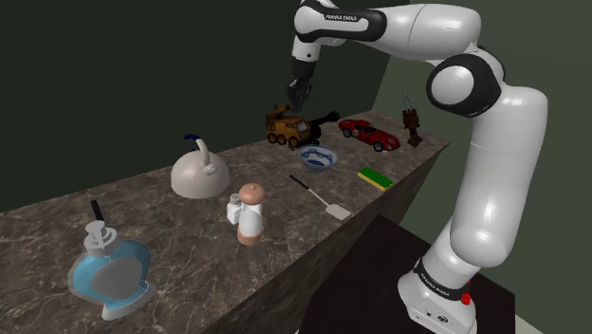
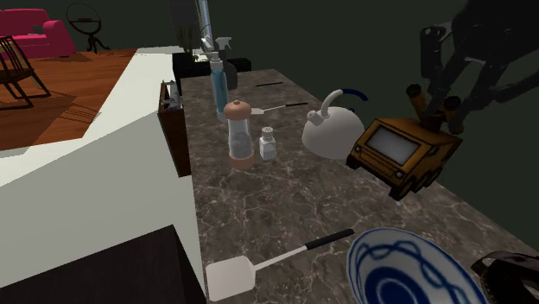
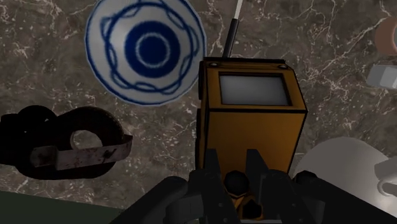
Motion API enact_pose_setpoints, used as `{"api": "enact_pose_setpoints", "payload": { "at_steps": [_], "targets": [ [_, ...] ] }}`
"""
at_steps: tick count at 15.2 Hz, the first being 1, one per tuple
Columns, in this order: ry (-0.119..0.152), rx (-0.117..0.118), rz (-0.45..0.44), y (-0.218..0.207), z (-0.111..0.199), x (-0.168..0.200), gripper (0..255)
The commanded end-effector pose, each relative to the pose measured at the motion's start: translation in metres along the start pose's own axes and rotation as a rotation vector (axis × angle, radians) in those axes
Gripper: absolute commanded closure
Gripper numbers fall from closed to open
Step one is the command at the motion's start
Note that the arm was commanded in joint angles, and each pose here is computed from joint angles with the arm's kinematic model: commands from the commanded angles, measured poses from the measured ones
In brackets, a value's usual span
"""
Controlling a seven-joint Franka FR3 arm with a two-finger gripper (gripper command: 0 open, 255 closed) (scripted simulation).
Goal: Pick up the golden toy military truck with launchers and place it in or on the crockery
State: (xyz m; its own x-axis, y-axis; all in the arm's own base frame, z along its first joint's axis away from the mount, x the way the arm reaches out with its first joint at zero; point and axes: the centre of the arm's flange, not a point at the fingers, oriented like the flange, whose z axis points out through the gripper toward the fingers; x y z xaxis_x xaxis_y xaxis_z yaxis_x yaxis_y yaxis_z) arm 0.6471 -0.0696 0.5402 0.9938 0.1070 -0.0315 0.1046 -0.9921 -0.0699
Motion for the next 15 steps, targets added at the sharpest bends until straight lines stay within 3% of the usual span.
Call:
{"api": "enact_pose_setpoints", "payload": {
  "at_steps": [1, 13, 15],
  "targets": [
    [0.001, 0.0, 0.0, 0.008, -0.011, -0.01, 255],
    [0.001, 0.0, 0.0, 0.098, -0.069, -0.126, 255],
    [0.001, 0.0, 0.0, 0.103, -0.067, -0.131, 255]
  ]
}}
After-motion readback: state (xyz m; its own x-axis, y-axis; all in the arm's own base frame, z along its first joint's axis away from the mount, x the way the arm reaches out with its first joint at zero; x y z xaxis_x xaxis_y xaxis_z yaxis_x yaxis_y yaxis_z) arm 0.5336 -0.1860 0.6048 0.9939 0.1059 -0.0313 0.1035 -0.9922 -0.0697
